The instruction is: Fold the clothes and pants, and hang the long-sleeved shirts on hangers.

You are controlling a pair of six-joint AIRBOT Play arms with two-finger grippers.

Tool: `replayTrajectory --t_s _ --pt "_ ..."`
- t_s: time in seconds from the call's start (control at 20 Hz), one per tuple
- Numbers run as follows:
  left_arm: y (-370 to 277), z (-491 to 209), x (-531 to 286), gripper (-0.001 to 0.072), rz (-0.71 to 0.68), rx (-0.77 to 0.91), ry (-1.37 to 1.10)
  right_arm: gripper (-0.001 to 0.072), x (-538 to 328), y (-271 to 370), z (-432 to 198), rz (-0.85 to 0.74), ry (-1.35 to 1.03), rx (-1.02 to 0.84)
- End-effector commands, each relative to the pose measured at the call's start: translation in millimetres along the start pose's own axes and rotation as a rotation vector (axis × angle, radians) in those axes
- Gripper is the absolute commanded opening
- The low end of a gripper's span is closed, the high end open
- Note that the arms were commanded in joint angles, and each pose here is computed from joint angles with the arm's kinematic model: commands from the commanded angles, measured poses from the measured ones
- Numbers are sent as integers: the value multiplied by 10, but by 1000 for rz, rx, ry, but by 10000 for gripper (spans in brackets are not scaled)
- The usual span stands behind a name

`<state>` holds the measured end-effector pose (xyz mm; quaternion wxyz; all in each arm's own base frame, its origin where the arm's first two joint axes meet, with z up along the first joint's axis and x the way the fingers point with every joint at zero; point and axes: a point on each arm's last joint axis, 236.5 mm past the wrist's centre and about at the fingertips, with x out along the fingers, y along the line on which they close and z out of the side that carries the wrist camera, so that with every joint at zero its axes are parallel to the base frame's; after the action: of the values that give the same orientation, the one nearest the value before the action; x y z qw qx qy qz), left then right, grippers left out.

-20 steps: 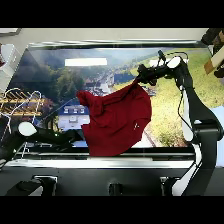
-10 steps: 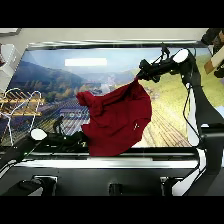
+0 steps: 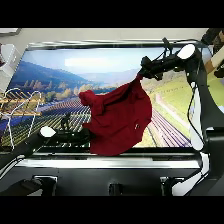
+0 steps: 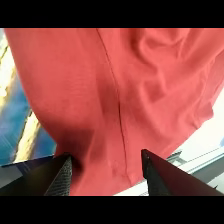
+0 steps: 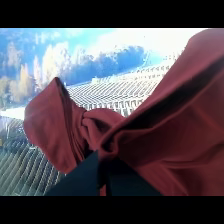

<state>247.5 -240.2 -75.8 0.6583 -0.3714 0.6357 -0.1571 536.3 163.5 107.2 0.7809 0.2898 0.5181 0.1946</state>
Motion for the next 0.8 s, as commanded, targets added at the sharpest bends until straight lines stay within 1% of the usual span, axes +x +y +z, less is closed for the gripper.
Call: replayTrajectory --t_s 0.0,0.05,0.1,0.15,0.25,0.3,0.35,0.45,0.55,0.6,0.65,0.75 --pt "100 -152 115 431 25 -18 89 32 -124 75 15 -5 -22 -22" --pt "127 -178 135 303 30 -12 104 32 -159 97 18 -5 -28 -27" --pt "125 -173 136 133 29 -2 103 32 -191 113 23 -7 -34 -32" --pt "85 -147 122 20 22 9 97 32 -226 143 25 -4 -40 -37" --pt "-180 -19 53 17 -25 74 70 31 -323 220 22 2 -53 -50" --pt "-418 103 -34 16 -63 130 39 31 -410 281 23 8 -65 -60" --pt "-698 253 -168 16 -108 191 -1 31 -534 351 40 15 -88 -70" --pt "-1381 715 -706 16 -209 313 -142 31 -962 453 197 26 -196 -80" --pt "-2139 1220 -1681 15 -307 460 -363 31 -1616 559 446 49 -381 -63" --pt "-2533 1399 -2350 16 -353 545 -506 31 -2029 661 549 76 -491 -68" --pt "-2881 1451 -3018 15 -393 631 -641 31 -2429 794 594 110 -590 -79" --pt "-3484 1194 -4378 15 -449 820 -940 31 -3262 1134 528 192 -782 -109"
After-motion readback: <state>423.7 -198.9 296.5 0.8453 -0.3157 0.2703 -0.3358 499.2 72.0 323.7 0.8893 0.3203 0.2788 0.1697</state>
